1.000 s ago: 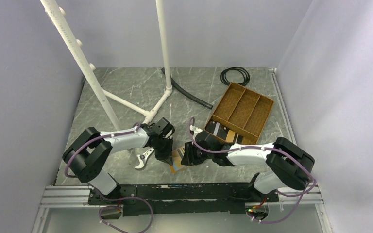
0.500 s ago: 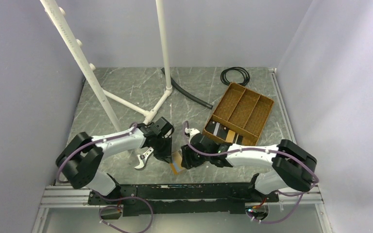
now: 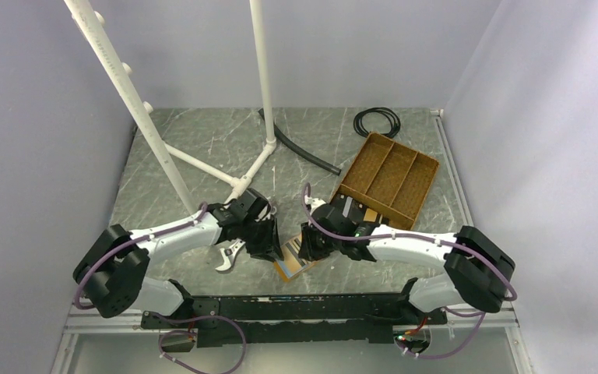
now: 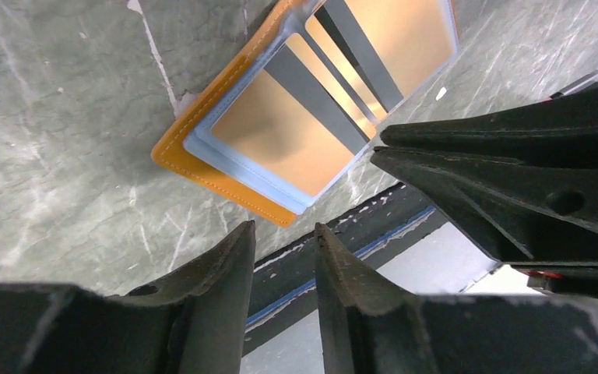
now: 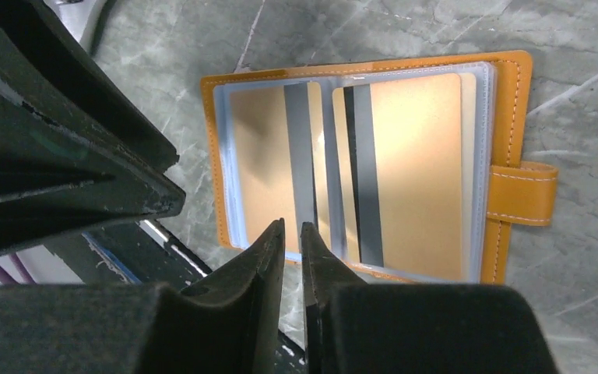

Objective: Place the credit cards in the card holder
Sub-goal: Insert the credit card into the card holder.

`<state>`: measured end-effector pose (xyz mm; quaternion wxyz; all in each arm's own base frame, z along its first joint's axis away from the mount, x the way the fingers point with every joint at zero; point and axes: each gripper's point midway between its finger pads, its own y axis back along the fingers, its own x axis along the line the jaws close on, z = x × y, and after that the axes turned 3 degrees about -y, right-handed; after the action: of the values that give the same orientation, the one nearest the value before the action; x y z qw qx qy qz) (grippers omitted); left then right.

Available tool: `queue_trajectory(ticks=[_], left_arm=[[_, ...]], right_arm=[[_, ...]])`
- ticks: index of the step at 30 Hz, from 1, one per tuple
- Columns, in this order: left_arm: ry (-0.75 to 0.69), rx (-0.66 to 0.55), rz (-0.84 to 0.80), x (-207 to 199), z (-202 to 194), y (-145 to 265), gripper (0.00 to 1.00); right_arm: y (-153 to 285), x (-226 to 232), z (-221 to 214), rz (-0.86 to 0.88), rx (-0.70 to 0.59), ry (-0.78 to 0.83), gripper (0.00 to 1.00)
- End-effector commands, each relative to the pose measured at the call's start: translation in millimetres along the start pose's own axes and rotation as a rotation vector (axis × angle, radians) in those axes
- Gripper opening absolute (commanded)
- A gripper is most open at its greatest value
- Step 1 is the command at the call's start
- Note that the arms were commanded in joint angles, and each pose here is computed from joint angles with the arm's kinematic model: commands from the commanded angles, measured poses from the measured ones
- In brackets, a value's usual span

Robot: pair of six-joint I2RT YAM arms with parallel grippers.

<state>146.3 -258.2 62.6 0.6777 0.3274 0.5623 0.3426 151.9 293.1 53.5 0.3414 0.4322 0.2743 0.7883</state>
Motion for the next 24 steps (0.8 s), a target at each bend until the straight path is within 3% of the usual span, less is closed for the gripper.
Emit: queue_trajectory(ticks=[1, 3, 6, 8, 17, 24], left_arm=[[0.064, -0.003, -0.098, -16, 3, -8, 0.39], [0.092, -0.006, -0.107, -15, 1, -11, 0.40], [0.104, -0.019, -0.090, -10, 2, -12, 0.42], [0.112, -0.015, -0.090, -9, 1, -15, 0.41], [0.132, 0.043, -0.006, 14, -7, -39, 0.08], [0.124, 0.022, 0.014, 15, -8, -29, 0.09]], right_arm=[[-7, 11, 15, 0.043, -0.035, -0.001, 0.15], [-12, 4, 13, 0.013, -0.026, 0.006, 0.17], [-14, 0, 13, -0.006, -0.020, 0.024, 0.29], [-15, -1, 11, -0.005, -0.014, 0.032, 0.31], [-18, 4, 8, 0.027, 0.003, 0.030, 0.28], [-16, 2, 6, 0.018, 0.007, 0.036, 0.31]])
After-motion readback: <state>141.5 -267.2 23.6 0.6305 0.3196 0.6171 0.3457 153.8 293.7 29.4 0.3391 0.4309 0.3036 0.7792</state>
